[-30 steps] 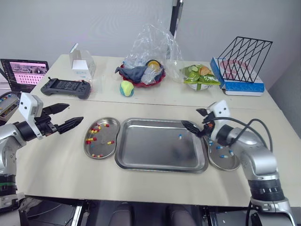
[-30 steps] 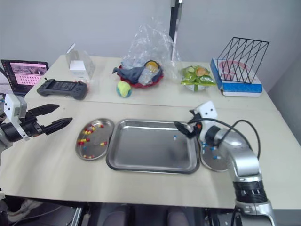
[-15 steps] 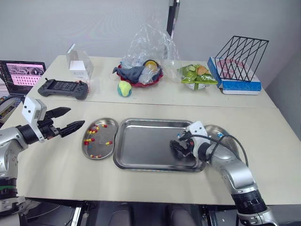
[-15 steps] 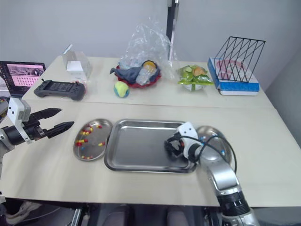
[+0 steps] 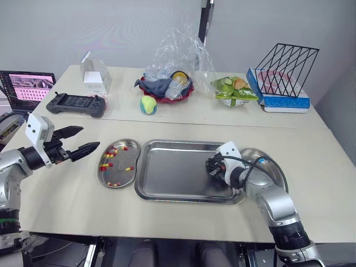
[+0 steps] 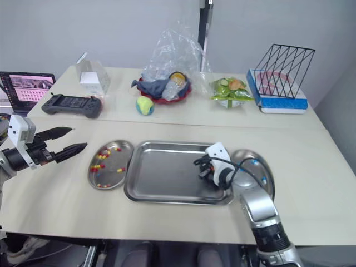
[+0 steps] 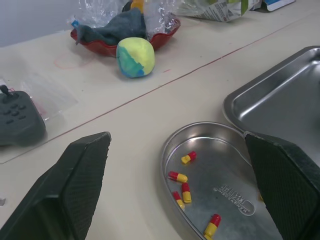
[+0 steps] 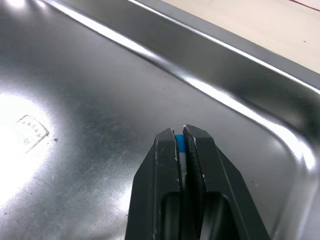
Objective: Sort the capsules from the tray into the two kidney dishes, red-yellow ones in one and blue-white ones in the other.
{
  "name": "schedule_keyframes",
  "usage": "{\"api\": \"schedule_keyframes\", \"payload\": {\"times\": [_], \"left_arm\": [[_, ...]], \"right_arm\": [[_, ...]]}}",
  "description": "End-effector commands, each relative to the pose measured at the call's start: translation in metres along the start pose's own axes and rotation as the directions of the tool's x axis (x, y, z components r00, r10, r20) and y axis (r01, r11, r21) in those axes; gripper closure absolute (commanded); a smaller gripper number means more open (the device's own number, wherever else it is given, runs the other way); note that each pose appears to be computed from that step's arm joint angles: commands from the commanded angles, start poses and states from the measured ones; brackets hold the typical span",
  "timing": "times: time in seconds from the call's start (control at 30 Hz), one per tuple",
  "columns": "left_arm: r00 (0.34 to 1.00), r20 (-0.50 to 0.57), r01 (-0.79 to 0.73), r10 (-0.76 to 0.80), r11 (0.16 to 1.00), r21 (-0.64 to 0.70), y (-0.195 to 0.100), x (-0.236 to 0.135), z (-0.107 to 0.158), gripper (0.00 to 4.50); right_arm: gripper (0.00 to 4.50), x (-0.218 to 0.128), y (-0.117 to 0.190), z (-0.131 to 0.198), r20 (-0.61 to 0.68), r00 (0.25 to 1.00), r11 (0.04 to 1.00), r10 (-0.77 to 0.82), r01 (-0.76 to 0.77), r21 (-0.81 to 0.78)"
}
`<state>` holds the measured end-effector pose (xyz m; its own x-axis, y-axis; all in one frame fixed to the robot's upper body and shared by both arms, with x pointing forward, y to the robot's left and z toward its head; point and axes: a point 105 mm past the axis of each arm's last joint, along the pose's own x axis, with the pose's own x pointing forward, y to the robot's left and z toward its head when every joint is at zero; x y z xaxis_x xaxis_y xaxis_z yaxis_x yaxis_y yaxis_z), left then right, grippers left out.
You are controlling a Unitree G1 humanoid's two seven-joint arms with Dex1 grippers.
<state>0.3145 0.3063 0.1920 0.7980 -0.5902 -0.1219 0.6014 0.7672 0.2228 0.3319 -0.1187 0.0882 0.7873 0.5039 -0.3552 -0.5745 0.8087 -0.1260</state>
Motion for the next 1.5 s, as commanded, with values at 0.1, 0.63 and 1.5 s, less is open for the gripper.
{"api": "schedule_keyframes", "payload": {"times": [0.1, 0.63, 1.5], "left_arm": [[1.000, 0.021, -0.019, 0.017, 0.998, 0.066, 0.010, -0.005, 0.016, 0.00], [1.000, 0.025, -0.015, 0.014, 0.999, 0.041, 0.013, -0.006, 0.007, 0.00], [0.922, -0.024, -0.386, 0.386, 0.923, -0.002, 0.061, -0.056, -0.029, 0.00]], "right_arm": [[4.47, -0.016, -0.020, 0.027, 0.125, 0.991, 0.999, 0.039, -0.037, -0.017], [4.47, -0.096, -0.109, -0.003, 0.053, 0.998, 0.998, 0.037, -0.034, -0.045], [0.01, -0.192, -0.218, -0.005, 0.236, 0.899, 0.929, -0.368, 0.367, 0.050]]}}
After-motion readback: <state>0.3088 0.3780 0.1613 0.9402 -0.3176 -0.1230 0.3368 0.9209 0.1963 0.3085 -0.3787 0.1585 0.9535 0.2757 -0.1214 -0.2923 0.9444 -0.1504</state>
